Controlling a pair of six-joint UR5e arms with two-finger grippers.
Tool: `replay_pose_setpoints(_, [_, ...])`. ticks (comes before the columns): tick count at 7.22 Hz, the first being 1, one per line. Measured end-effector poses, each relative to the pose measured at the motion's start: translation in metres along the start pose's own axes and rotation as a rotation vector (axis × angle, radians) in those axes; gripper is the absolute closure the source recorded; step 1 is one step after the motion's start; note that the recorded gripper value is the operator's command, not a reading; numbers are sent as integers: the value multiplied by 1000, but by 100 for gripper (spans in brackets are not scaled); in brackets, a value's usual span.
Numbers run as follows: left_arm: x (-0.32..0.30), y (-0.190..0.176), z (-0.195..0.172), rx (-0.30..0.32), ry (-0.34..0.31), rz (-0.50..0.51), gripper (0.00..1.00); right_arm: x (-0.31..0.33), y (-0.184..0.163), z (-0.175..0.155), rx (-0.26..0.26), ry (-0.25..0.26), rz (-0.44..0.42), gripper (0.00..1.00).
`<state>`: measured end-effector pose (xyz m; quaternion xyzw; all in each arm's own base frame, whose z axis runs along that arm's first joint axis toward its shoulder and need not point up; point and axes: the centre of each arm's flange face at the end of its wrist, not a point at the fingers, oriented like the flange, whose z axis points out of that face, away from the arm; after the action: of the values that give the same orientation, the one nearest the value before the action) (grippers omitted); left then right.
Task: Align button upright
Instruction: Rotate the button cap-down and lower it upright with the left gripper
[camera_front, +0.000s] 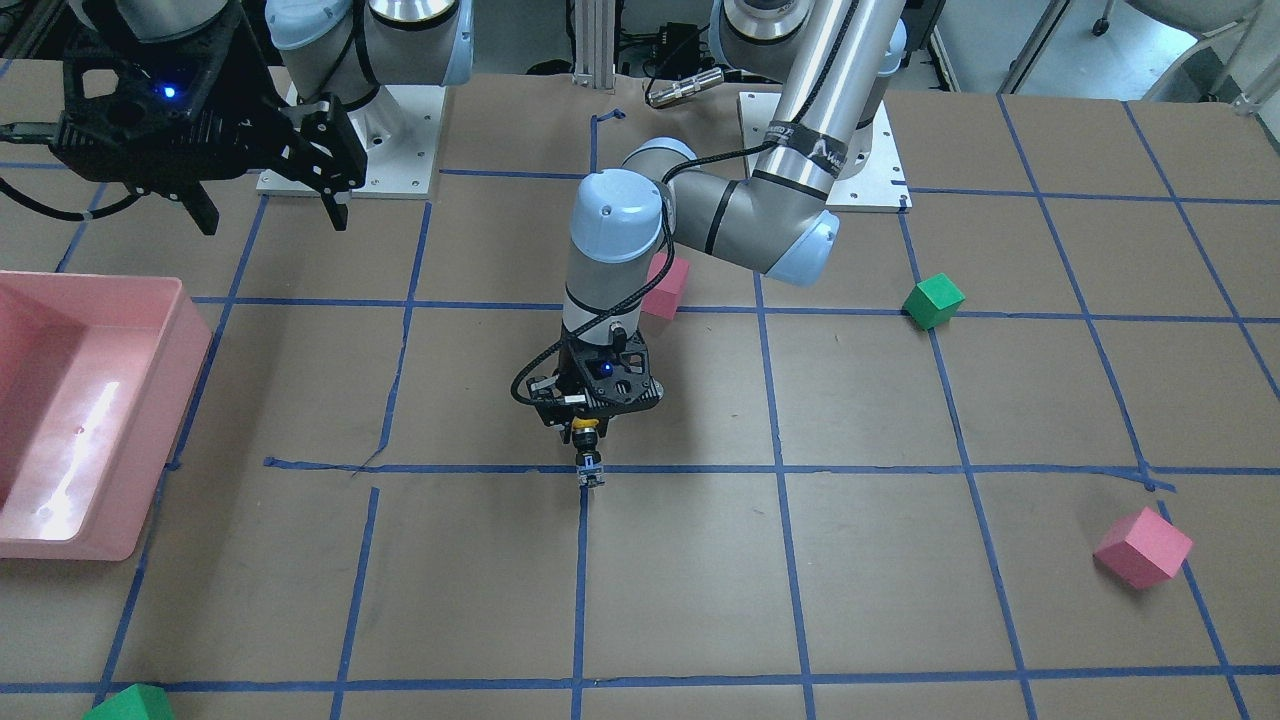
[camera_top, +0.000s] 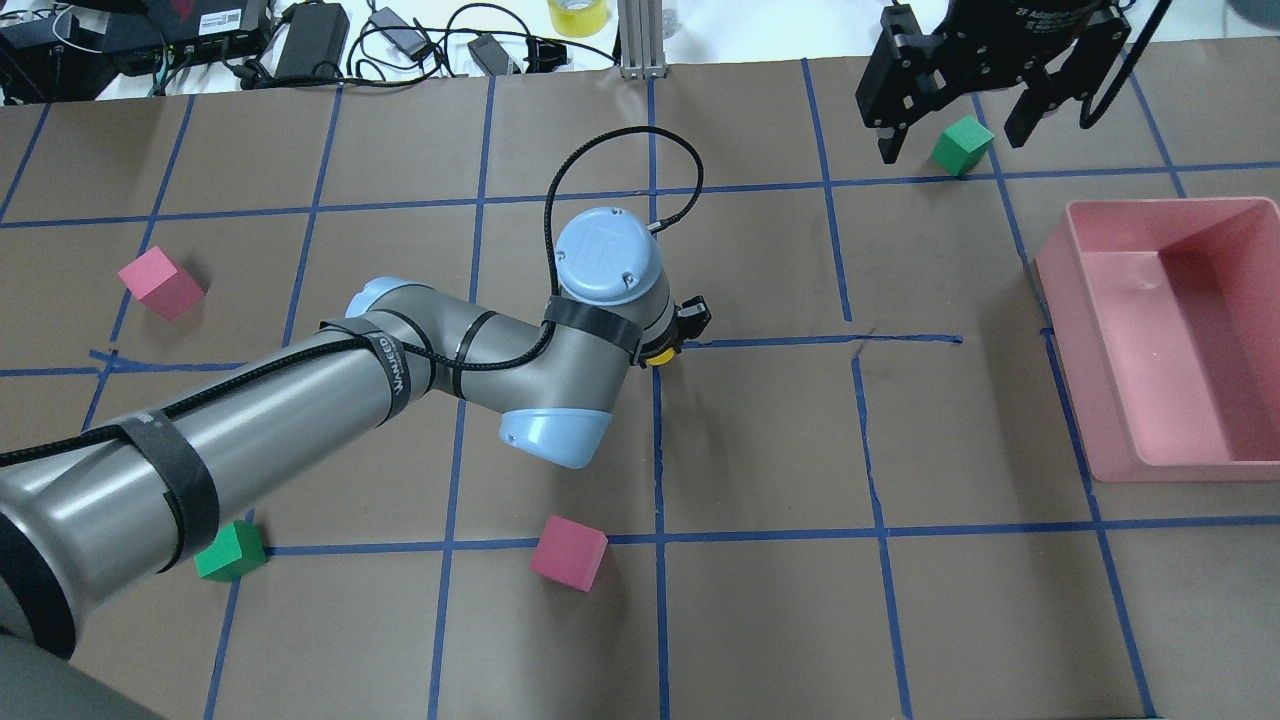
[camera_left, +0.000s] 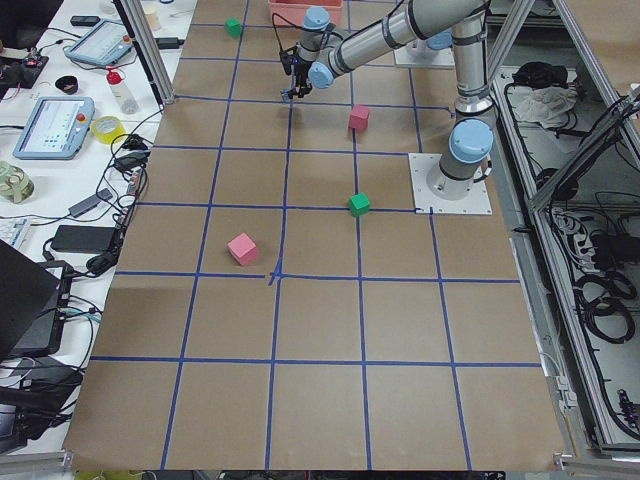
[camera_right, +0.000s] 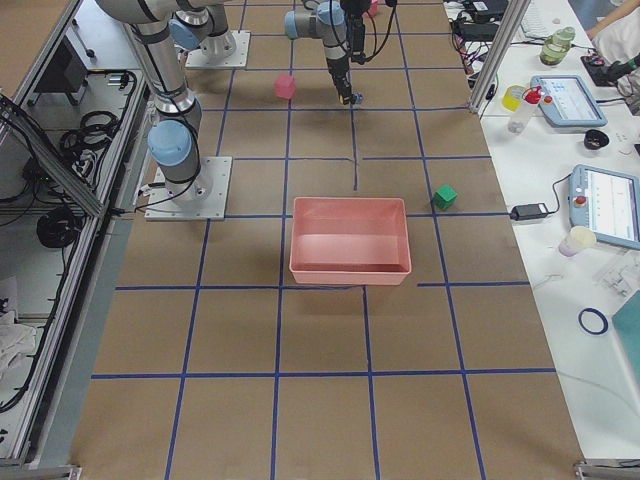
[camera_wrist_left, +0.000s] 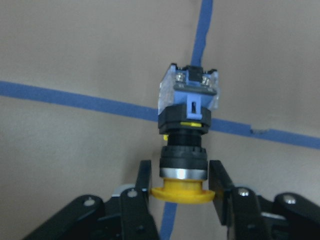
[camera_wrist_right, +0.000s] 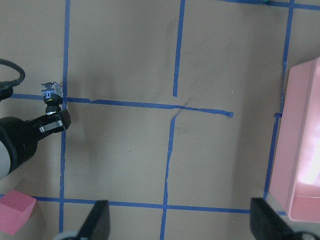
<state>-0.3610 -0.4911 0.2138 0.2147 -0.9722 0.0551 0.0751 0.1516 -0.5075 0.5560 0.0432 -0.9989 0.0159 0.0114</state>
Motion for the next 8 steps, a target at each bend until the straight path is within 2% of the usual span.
replay_pose_setpoints(2, [-18,-35,-12,-252,29,-248,100,1,0,0,0,1,1,0])
replay_pose_setpoints(4, [-50,-86,-26,-546,176,-507,100,0,0,1,-1,0,1,0])
replay_pose_setpoints(5, [-59,-99,-28,-665,261,-588,100,0,0,1,-1,0,0,0])
replay_pose_setpoints(6, [-62,-102,-21,-760,321,-639,100,0,0,1,0,0,0,0])
replay_pose_setpoints(7, [-66,-99,-11,-835,338,-679,100,0,0,1,1,-1,0,0])
replay_pose_setpoints(8, [-71,-93,0,-889,322,-713,100,0,-1,1,2,-3,0,0])
